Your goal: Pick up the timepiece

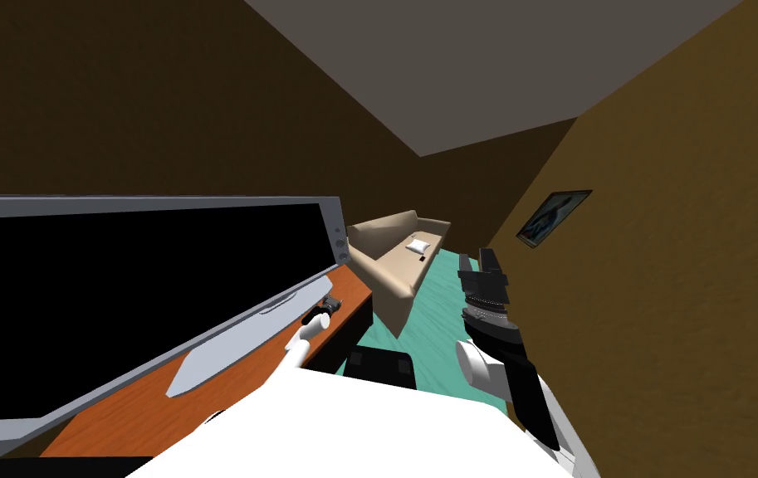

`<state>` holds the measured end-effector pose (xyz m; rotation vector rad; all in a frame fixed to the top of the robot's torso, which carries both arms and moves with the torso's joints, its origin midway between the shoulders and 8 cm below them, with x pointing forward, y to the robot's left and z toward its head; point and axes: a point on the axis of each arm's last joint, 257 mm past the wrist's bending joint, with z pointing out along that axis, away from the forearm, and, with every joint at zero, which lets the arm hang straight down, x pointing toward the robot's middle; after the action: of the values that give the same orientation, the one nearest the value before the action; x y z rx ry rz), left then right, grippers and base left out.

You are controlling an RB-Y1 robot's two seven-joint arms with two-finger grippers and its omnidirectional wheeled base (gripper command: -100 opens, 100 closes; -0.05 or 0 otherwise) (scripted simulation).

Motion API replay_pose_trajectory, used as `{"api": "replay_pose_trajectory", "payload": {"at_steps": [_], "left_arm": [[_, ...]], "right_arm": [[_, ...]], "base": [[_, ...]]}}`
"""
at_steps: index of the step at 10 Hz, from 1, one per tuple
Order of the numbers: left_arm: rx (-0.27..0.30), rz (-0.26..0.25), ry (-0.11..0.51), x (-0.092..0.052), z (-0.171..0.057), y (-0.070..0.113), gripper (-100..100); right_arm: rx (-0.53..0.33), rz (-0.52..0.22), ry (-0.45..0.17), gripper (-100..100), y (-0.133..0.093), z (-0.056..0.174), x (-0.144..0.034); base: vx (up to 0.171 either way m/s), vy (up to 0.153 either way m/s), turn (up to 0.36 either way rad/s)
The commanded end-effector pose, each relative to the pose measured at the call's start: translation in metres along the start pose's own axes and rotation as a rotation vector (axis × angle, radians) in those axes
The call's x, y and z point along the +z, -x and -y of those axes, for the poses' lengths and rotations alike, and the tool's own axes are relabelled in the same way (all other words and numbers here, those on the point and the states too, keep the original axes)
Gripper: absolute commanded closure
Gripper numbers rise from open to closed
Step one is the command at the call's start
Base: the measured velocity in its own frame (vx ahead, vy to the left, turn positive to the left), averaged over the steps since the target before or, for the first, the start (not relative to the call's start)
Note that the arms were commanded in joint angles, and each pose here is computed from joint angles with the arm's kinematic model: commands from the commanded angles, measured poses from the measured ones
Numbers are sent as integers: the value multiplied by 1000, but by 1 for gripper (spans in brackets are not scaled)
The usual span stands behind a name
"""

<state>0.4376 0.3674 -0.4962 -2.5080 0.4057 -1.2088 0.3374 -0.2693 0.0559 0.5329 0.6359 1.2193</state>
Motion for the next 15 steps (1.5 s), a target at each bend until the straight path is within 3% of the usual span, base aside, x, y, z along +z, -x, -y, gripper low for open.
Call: {"api": "replay_pose_trajectory", "payload": {"at_steps": [1, 8, 9, 10, 11, 15], "left_arm": [[-15, 17, 14, 3, -4, 5, -100], [-140, 153, 123, 5, -48, 52, -100], [-127, 136, 110, 7, -40, 44, -100], [-130, 140, 113, 6, -41, 46, 0], [-131, 140, 111, 4, -53, 50, -100], [-132, 141, 109, 2, -63, 53, -100]], "right_arm": [[0, 0, 0, 0, 0, 0, 0], [0, 0, 0, 0, 0, 0, 0], [0, 0, 0, 0, 0, 0, 0], [0, 0, 0, 0, 0, 0, 0], [0, 0, 0, 0, 0, 0, 0], [0, 0, 0, 0, 0, 0, 0]], "base": [[11, -12, 33], [21, -21, 45], [7, -10, 14], [0, 0, 0], [-3, 8, -18], [-1, 1, -2]]}}
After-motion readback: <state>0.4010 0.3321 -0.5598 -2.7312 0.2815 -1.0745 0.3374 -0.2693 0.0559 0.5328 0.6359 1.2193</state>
